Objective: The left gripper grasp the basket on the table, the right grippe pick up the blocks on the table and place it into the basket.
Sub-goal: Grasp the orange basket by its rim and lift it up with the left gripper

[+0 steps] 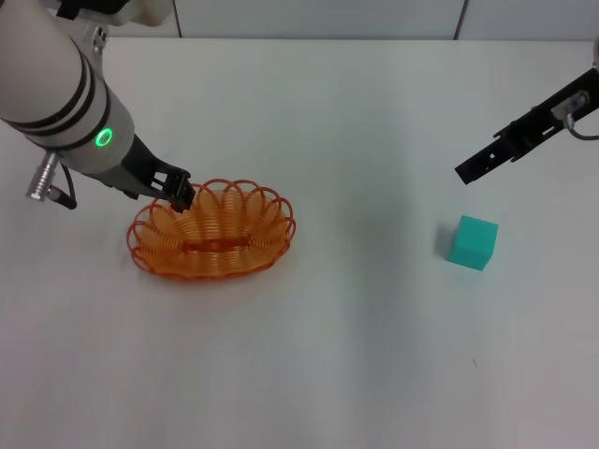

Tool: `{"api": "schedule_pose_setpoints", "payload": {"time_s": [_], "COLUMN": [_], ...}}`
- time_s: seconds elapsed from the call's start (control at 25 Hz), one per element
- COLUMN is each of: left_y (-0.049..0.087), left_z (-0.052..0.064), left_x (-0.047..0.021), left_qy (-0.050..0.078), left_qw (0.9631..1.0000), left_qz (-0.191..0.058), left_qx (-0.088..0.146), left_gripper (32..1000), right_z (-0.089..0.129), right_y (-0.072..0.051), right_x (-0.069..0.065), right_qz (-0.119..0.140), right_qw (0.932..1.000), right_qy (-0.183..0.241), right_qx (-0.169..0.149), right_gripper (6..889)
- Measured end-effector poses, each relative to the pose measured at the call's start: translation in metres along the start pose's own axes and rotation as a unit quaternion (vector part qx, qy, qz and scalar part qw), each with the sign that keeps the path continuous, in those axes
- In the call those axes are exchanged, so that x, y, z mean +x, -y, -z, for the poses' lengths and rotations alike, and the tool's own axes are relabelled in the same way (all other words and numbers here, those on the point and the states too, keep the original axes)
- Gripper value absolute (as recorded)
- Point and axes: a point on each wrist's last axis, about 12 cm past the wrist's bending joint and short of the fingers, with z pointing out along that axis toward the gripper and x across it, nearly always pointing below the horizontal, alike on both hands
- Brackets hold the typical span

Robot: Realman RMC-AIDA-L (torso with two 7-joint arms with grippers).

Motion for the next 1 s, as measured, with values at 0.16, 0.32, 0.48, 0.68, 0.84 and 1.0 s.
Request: {"api": "schedule_pose_setpoints", "payload": {"time_s": [0.16,0.32,0.48,0.68,0.84,1.0], "left_y": [0.0002,0.0002,0.0002,0.0002,0.0002,0.0002], "left_z": [-0.0001,-0.0002,-0.0002,-0.0002,-0.0002,0.0], "left_x": [0.0,0.0,-0.0001,0.0,-0.0001,-0.0001], "left_qy": [0.0,0.0,0.0,0.0,0.0,0.001], "left_qw": [1.0,1.0,1.0,1.0,1.0,1.0], "left_qz": [0.0,0.0,0.0,0.0,0.0,-0.001], "left_qx": [0.0,0.0,0.0,0.0,0.0,0.0], "left_gripper": [554,554,554,554,554,555], "right_z": [0.0002,0.0002,-0.0001,-0.0003,-0.0004,-0.0004], "right_y": [-0.0002,-0.0001,0.0001,0.0005,0.0004,0.0003], "right_x": [-0.0006,-0.0006,-0.0002,0.0005,0.0005,0.0005], "right_qz": [0.001,0.001,0.0,0.0,0.0,0.0], "right_qw": [1.0,1.0,1.0,1.0,1.0,1.0], "right_qy": [0.001,0.001,0.0,0.0,0.0,0.0], "right_qx": [0.0,0.0,0.0,0.0,0.0,0.0], "right_gripper": [847,847,847,847,848,848]}}
